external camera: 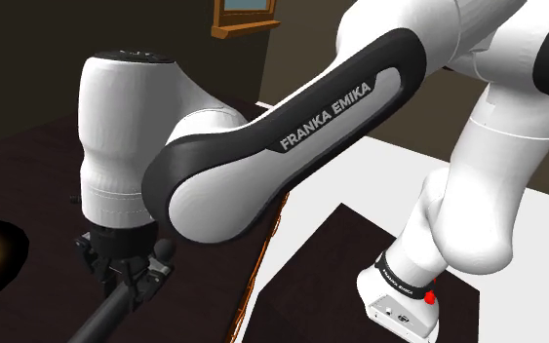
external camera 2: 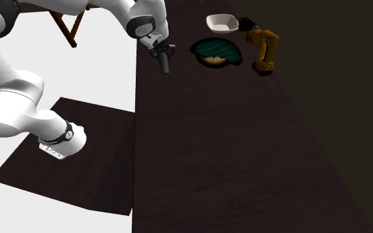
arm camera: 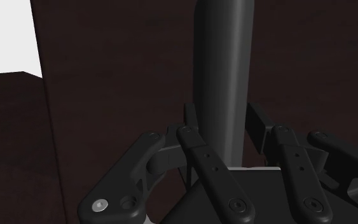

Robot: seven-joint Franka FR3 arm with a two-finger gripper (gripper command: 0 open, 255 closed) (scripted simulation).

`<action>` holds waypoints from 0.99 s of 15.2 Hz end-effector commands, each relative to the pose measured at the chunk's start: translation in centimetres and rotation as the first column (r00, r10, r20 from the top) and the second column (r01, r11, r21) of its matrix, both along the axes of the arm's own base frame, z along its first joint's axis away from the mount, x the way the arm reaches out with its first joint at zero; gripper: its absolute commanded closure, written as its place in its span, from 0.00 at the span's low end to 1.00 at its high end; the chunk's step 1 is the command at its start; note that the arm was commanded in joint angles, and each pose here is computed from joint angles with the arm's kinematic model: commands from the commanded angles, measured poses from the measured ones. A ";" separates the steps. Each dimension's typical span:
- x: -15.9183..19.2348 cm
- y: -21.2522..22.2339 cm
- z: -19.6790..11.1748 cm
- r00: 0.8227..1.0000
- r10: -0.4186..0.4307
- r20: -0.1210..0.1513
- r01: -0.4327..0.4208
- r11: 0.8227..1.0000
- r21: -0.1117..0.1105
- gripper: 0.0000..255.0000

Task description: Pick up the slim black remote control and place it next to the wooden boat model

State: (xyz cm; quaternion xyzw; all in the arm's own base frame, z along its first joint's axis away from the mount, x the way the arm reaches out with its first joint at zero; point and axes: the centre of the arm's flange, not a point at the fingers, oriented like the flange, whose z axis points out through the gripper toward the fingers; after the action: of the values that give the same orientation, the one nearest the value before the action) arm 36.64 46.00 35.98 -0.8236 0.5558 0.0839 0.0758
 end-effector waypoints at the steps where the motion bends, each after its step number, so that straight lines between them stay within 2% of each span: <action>1: 0.1 0.1 -1.1 1.000 0.000 0.001 0.000 1.000 0.001 1.00; 6: 0.1 0.1 -3.8 1.000 0.000 0.001 0.000 1.000 0.001 1.00; 14: 0.1 0.1 -3.8 1.000 0.000 0.001 0.000 1.000 0.001 1.00; 15: 0.1 0.1 -3.8 1.000 0.000 0.001 0.000 1.000 0.001 0.00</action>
State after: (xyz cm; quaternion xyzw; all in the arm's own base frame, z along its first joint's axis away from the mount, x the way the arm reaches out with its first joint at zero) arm 36.73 46.08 32.13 -0.8236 0.5557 0.0838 0.0762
